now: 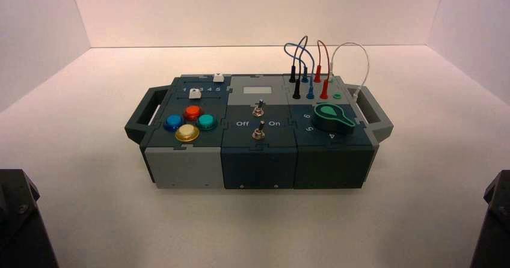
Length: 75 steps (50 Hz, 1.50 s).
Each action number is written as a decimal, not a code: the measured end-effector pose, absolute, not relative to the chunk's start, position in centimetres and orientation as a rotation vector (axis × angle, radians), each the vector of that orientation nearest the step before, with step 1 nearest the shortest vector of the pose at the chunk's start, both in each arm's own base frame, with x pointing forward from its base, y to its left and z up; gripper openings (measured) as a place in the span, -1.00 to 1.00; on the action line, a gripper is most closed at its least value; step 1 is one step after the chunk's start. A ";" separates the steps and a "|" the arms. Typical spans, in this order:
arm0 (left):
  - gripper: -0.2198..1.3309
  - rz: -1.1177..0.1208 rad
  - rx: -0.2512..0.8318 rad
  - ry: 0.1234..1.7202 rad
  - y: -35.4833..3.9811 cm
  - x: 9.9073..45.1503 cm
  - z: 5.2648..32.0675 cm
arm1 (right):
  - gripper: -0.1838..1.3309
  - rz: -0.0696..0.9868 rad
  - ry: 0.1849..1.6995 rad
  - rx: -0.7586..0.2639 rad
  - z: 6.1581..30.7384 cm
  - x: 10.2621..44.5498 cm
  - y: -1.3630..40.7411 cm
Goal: Turn the knob to position 3.
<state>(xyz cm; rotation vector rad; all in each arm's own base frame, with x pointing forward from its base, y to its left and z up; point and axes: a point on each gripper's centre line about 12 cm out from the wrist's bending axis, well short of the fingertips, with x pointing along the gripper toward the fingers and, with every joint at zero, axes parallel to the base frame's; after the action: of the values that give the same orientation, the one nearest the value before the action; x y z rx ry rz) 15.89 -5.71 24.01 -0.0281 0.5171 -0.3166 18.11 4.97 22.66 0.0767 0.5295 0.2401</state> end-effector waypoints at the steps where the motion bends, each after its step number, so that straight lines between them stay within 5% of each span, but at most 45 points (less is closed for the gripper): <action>1: -0.93 -0.315 -0.029 0.517 -5.7 15.9 24.0 | -0.96 0.240 0.531 0.077 22.6 18.1 5.0; 22: -0.93 -0.349 -0.008 0.601 -6.5 16.0 22.9 | -0.95 0.287 0.590 0.093 22.6 17.4 5.9; 56: -0.93 -0.619 0.006 0.953 -11.6 12.8 23.3 | -0.95 0.339 0.976 0.244 19.8 15.0 7.3; 75: -0.93 -0.700 0.031 1.017 -13.5 11.5 20.4 | -0.95 0.392 1.172 0.228 17.2 14.5 9.7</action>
<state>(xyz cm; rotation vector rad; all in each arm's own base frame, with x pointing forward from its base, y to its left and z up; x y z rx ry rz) 11.48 -13.53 20.44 0.0307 1.0175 -0.6998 14.52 9.69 17.25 0.2280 1.1721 0.3923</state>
